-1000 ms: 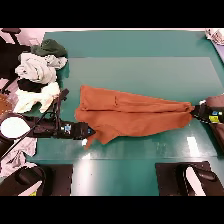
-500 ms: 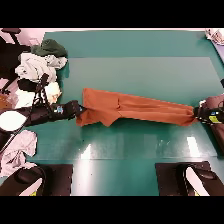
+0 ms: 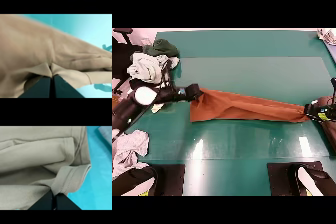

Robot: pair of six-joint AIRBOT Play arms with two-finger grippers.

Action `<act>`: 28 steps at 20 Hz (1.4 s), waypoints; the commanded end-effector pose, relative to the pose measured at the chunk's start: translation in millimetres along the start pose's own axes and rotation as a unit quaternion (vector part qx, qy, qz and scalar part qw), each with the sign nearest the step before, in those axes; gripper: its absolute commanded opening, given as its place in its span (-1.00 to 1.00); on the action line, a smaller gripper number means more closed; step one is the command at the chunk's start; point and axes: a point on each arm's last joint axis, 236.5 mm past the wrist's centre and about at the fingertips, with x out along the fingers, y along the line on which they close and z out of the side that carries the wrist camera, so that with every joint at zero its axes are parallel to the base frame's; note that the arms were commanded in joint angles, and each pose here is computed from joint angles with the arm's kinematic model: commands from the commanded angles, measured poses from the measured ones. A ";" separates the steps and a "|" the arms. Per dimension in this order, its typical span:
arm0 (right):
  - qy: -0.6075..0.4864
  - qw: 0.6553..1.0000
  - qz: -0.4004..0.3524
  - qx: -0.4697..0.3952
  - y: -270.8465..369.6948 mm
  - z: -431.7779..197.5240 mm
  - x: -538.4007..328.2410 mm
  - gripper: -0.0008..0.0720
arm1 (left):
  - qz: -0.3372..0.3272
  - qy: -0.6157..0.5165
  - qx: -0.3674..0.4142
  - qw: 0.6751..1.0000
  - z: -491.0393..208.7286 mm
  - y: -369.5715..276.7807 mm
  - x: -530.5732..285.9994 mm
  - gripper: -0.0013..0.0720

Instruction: Fold the shirts.

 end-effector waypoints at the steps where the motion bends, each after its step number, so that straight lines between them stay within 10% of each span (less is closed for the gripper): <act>1: 0.005 1.000 -0.016 0.005 -7.8 -3.2 -1.6 -0.92 | -0.007 0.023 0.043 0.999 19.9 -14.0 25.4 -0.90; 28: 0.068 0.997 -0.012 0.022 -8.1 61.8 56.5 -0.91 | 0.081 0.095 0.091 0.988 -2.5 59.5 86.8 -0.90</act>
